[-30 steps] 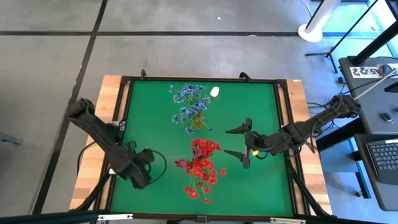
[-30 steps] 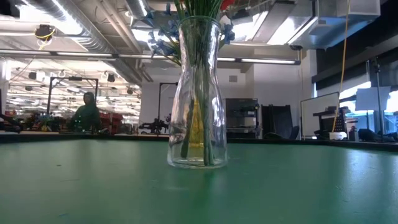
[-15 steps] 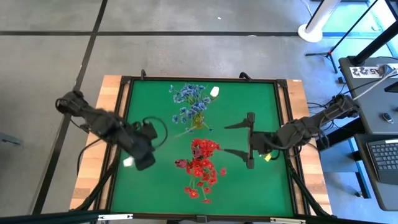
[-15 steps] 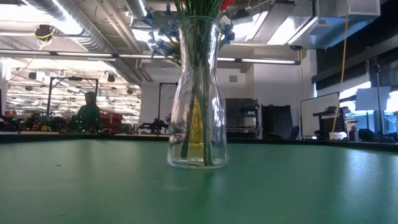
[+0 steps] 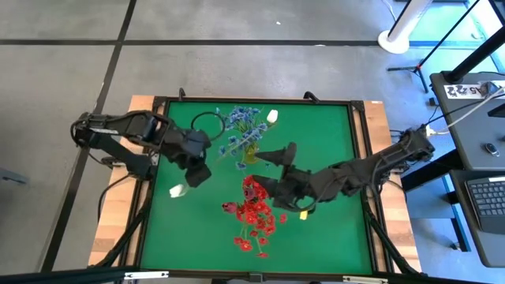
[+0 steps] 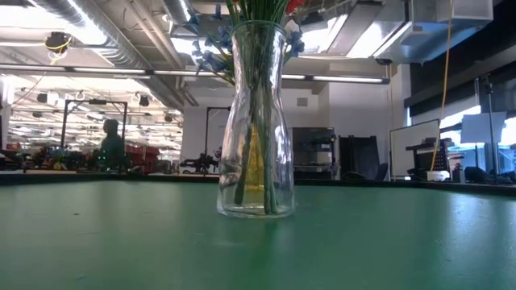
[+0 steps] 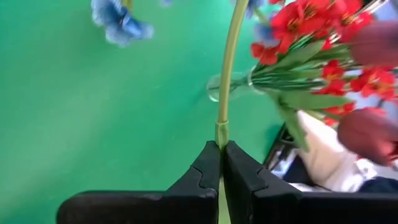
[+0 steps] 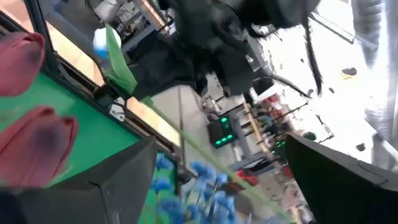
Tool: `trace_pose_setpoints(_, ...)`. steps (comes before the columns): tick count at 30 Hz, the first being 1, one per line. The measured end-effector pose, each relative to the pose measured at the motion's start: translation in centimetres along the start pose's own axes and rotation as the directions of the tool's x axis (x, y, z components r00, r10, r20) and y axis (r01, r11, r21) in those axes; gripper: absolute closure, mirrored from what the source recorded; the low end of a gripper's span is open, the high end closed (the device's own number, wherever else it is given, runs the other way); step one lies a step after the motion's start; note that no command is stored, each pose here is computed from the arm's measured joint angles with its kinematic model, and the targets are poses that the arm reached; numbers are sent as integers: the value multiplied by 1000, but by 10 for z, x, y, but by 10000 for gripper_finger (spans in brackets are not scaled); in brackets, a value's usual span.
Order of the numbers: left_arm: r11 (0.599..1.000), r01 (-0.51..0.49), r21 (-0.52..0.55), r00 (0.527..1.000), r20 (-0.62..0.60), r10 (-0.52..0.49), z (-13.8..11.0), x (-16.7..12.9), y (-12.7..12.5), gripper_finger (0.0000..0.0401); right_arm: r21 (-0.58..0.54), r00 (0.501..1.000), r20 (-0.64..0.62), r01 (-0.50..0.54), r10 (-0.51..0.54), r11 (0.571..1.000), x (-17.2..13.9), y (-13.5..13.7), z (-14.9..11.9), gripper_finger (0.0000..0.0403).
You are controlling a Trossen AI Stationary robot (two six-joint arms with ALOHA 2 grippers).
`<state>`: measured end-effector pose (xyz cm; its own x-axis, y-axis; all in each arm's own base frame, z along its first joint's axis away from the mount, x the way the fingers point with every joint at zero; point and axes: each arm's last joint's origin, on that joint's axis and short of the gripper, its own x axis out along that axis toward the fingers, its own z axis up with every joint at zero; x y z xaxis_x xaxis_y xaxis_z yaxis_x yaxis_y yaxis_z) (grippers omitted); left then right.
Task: Sort flowers into vase by color
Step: Put the white flower into the yellow flower vase
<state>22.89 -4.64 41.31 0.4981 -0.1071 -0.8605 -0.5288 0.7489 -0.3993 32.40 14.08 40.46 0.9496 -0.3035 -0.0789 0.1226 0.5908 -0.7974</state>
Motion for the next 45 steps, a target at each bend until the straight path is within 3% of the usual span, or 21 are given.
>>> trace_pose_setpoints(6, 984, 176, -10, 984, 20, -176, 15, -1, -6, 401, -77, 1000, -18, 18, -19, 997, 20, 3, 7, 55)
trace_pose_setpoints(14, 953, 298, 57, 952, 54, -300, 23, -4, -14, 401, -98, 997, -59, 37, -43, 994, 37, 2, 2, 122)
trace_pose_setpoints(26, 941, 320, 111, 944, 45, -327, 25, 1, -20, 401, -98, 991, -111, 67, -78, 993, 44, -4, -6, 213)
trace_pose_setpoints(39, 937, 330, 117, 941, 32, -336, 24, 1, -21, 401, -158, 984, -168, 26, -53, 987, 43, 1, -11, 274)
trace_pose_setpoints(45, 937, 329, 115, 942, 24, -333, 24, 1, -20, 401, -171, 982, -180, 19, -51, 985, 43, 3, -12, 344)
